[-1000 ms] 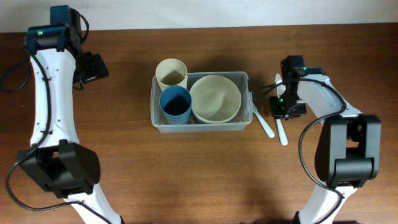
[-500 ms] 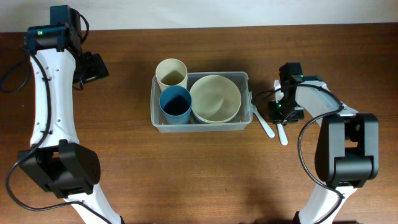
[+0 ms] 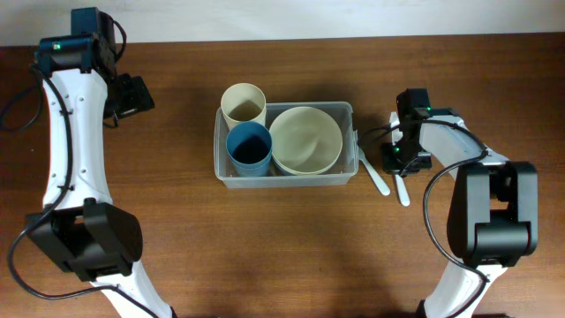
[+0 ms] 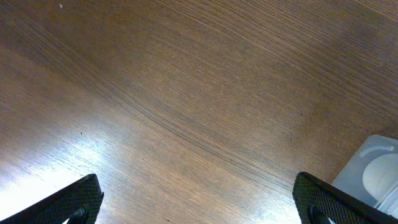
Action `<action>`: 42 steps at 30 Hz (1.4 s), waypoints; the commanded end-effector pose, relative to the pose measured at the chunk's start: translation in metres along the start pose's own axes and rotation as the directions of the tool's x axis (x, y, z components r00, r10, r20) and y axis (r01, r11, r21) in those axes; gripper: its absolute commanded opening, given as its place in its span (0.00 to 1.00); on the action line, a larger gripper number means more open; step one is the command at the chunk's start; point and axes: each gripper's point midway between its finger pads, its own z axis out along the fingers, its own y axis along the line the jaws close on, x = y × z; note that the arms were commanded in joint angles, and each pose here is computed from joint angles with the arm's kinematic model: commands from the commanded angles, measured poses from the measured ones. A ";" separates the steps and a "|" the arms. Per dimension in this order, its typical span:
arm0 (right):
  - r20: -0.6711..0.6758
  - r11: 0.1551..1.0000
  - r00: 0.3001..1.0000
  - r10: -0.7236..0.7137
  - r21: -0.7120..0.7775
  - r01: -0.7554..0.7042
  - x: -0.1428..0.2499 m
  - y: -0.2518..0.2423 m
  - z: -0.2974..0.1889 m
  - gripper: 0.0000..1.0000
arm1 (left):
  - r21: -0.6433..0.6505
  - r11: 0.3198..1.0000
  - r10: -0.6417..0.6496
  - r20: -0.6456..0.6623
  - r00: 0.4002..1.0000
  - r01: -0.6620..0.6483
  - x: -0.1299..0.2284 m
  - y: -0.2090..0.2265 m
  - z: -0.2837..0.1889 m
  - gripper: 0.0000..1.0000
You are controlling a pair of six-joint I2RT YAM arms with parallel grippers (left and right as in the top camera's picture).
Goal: Pack container
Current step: 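Close the right gripper on the white spoon's neck, then lift the white spoon and carry it left over the container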
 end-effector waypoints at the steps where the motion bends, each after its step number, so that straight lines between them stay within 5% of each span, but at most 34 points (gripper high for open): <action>1: -0.019 1.000 1.000 0.004 -0.014 -0.004 0.007 0.001 0.005 0.10 | 0.000 1.000 -0.015 -0.010 1.000 0.015 0.000 0.000 0.004 1.00; 42: -0.001 1.000 1.000 0.005 -0.022 -0.005 -0.008 0.002 -0.015 0.04 | 0.000 1.000 -0.015 -0.010 1.000 0.015 0.000 0.000 0.004 1.00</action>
